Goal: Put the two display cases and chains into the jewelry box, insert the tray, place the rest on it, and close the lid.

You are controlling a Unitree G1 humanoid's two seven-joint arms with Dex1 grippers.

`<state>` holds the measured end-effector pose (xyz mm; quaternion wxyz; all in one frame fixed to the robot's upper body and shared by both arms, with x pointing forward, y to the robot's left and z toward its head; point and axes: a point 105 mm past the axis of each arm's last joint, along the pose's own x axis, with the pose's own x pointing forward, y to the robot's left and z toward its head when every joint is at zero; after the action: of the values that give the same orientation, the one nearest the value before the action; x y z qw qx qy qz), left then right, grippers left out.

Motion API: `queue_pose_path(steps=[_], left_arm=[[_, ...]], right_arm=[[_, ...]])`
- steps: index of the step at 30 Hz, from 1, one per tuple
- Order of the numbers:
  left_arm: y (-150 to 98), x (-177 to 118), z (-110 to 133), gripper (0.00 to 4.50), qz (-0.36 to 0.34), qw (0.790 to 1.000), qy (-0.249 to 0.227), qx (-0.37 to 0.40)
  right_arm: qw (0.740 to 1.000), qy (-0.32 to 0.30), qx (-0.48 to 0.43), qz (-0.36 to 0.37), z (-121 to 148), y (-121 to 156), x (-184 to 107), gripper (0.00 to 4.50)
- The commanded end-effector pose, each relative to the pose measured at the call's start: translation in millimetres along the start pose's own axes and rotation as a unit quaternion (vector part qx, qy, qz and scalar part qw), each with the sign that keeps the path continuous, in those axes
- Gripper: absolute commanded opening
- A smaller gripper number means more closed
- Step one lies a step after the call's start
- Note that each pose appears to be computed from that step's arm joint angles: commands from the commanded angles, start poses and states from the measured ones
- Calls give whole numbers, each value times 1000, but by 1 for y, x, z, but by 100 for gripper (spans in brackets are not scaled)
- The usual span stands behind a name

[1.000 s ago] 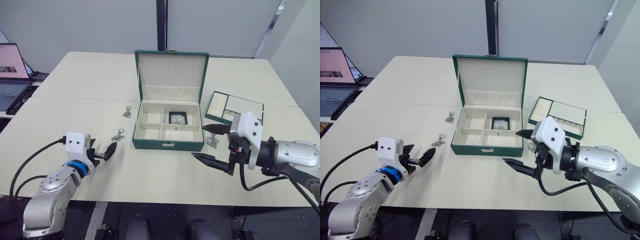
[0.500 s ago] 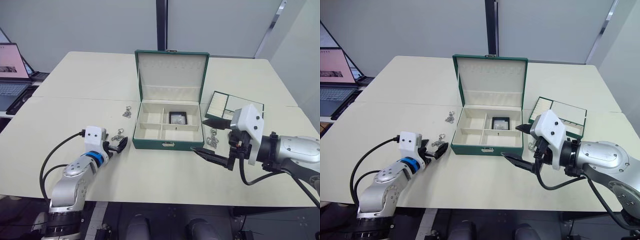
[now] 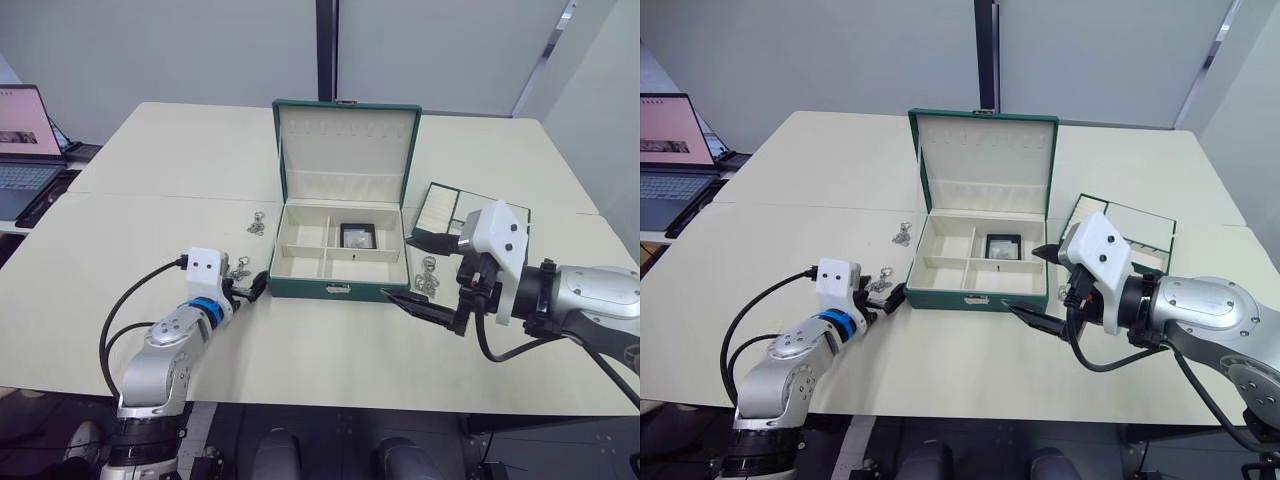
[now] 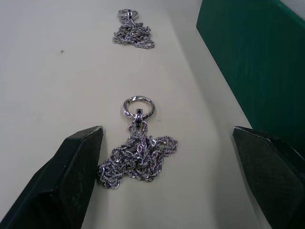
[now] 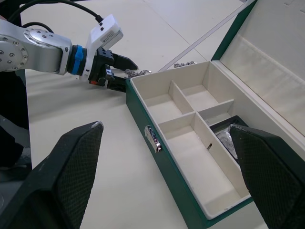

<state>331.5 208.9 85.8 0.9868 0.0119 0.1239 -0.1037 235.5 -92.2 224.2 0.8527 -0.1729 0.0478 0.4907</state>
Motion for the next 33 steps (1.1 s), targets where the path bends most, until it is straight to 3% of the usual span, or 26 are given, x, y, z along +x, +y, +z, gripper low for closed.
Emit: queue_pose_path(steps=[1,13,28,33], left_arm=[[-3,-2,3,362,4,1000,-2,1],[-4,5,8,3,0,1000,-4,-3],[1,3,4,3,10,1000,-9,11],[10,-12,24,3,24,998,-36,33]], right_arm=[[1000,-13,-24,-14,11,-3,-6,450],[999,-13,-24,-17,11,-1,-5,450],[1000,-11,-18,-16,9,-3,-7,450],[1000,-8,-12,-19,6,-4,-11,450]])
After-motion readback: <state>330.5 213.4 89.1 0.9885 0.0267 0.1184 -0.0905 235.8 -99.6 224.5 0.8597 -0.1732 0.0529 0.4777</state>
